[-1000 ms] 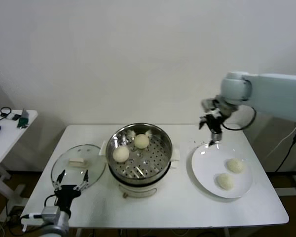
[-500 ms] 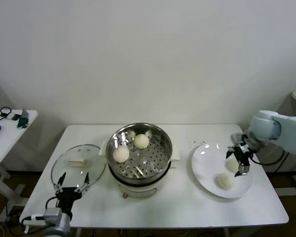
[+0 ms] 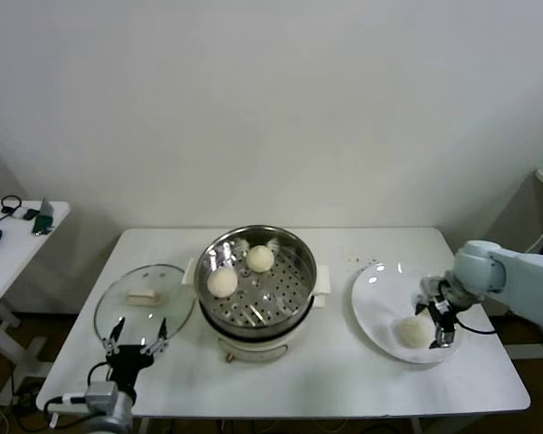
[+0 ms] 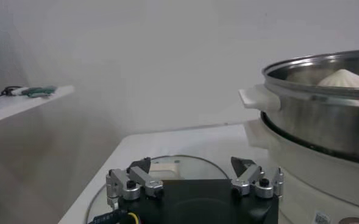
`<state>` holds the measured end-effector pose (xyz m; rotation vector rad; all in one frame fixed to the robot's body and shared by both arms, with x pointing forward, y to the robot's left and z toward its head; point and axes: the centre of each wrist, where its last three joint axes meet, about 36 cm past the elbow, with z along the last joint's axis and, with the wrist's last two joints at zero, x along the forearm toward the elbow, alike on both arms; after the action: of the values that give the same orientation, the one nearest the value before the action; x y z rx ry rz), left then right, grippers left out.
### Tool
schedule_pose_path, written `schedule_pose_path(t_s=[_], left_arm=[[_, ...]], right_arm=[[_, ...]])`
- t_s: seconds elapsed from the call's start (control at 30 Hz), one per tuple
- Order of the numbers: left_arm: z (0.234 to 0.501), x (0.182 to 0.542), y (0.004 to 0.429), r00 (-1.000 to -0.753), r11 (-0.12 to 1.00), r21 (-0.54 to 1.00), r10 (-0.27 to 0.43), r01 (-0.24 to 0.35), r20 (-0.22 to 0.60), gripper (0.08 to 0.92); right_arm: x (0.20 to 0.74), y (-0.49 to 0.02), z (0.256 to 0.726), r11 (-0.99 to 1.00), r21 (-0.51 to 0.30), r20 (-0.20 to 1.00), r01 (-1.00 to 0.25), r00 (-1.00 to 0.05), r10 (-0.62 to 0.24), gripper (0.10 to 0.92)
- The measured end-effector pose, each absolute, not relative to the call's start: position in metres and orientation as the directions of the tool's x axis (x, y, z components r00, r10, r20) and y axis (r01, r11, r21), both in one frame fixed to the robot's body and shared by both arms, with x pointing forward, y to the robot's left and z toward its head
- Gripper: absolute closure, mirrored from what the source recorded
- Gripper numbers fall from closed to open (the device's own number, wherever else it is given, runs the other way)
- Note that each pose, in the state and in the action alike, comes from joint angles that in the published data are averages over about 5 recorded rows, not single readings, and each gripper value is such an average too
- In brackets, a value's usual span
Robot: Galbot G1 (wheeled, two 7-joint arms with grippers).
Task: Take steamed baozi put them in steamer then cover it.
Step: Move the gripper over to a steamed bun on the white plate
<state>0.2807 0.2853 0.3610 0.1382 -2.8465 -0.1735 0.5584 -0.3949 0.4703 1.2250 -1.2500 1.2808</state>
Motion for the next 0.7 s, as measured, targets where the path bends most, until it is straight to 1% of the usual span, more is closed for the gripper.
schedule_pose_path(t_s=[0.2,0.7], left_arm=[[0.361,0.283,0.285,-0.955,0.988,0.134,-0.111,-0.076,0.276,0.177],[0.362,0.284,0.285,-0.956,0.988,0.139,-0.109,-0.073,0.272,0.177]], right_arm=[[0.561,-0.395,0.467,-0.034,-0.087,0.996,-0.996,-0.086,-0.026,0.200],[0.565,-0.399,0.479,-0.025,-0.103,0.994,-0.994,-0.102,-0.038,0.200]])
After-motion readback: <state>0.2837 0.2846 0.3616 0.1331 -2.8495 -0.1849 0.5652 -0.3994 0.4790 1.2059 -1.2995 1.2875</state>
